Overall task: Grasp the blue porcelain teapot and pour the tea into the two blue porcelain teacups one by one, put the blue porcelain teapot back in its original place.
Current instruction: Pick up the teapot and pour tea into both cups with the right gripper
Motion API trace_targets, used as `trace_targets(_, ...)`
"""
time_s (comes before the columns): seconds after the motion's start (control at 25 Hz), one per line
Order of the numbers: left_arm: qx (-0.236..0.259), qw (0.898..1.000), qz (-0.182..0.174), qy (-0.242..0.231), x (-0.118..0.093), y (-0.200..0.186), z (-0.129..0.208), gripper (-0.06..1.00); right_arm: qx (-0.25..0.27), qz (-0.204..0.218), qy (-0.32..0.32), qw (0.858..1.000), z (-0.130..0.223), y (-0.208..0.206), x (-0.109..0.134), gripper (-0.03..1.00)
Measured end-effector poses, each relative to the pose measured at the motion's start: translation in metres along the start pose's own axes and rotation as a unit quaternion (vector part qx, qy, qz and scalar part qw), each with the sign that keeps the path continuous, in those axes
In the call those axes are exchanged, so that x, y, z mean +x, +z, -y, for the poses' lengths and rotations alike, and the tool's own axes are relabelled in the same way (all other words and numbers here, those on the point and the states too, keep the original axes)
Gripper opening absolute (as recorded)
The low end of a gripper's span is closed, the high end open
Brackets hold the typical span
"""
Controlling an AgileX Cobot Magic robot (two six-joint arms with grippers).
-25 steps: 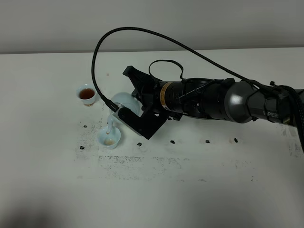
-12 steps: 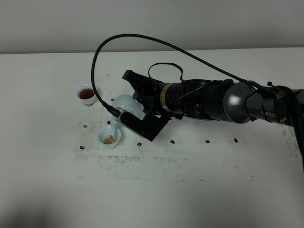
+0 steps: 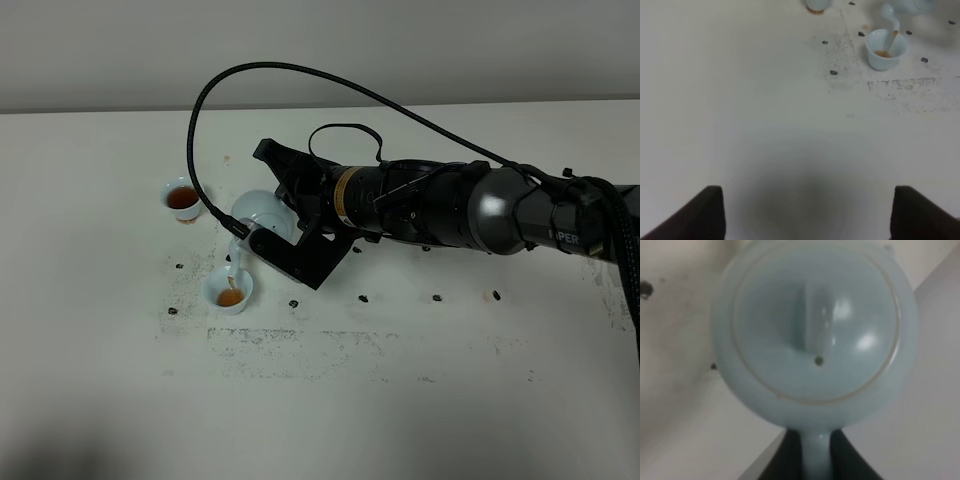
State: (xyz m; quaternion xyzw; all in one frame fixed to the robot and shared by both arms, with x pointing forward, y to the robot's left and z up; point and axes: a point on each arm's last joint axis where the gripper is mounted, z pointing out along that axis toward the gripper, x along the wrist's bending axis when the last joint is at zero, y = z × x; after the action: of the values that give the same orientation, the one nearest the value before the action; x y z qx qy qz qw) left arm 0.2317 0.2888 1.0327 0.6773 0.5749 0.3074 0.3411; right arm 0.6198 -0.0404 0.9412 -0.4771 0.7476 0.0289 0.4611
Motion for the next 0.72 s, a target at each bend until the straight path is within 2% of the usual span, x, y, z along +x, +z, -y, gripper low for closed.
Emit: trace_targets(0.72,0.000,1.000,0.000,0.000,0.0000,0.0000,0.0000,0.65,0.000,0.000,-0.025,1.000,0.0000,0.0000,0.0001,0.04)
